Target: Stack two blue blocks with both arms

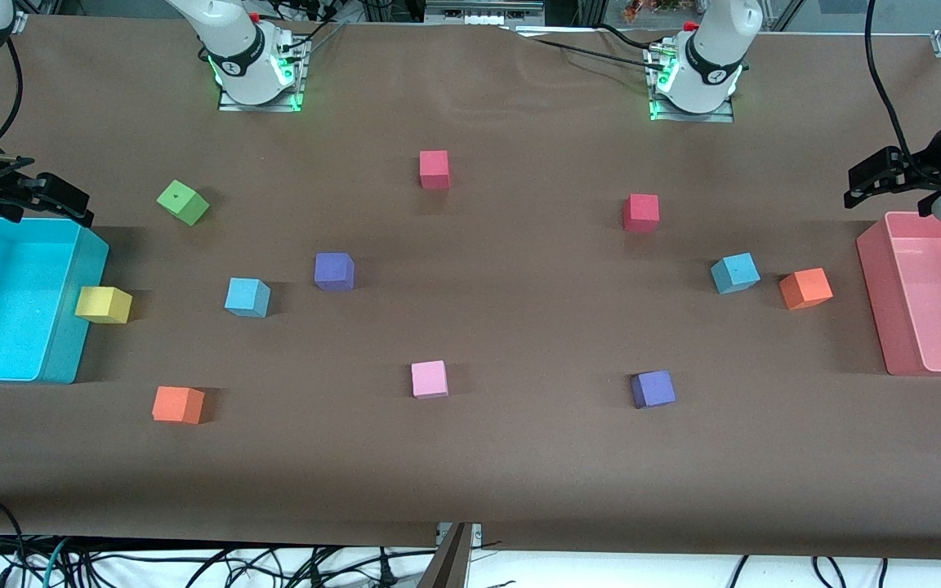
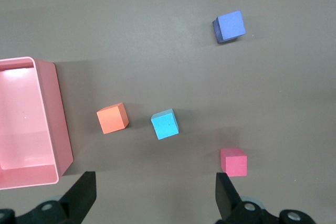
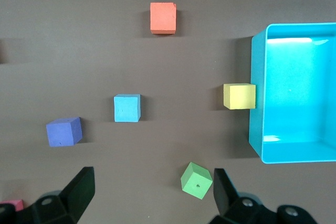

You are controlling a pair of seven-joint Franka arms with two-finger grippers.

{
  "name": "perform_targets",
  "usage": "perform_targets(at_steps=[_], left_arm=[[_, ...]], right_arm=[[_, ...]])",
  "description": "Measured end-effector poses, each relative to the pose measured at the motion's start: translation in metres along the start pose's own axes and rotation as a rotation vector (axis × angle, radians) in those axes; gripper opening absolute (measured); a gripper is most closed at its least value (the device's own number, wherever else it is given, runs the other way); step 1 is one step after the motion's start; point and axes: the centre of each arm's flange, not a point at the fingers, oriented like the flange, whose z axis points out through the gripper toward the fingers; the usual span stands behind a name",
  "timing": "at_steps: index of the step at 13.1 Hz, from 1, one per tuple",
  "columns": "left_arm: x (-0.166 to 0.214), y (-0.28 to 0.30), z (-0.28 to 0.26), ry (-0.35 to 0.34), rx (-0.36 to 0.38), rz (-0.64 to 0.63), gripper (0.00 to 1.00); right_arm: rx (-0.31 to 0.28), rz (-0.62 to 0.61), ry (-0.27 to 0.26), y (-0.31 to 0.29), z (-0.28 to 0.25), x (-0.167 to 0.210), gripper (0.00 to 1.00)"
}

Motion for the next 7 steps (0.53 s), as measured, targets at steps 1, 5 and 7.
perform_targets(at_steps=[1,5,7], left_arm=[[0.0001,-0.0001,0.0002,0.000,0.000,0.000,1.00],[0.0002,-0.0001,0.0012,-0.005,0.000,0.000,1.00],[0.0001,-0.0001,0.0013,-0.006,0.000,0.000,1.00]], right_arm=[[0.000,0.000,0.000,0.0000,0.0000,0.0000,1.00],[0.000,0.000,0.000,0.0000,0.0000,0.0000,1.00],[0.000,0.000,0.000,0.0000,0.0000,0.0000,1.00]])
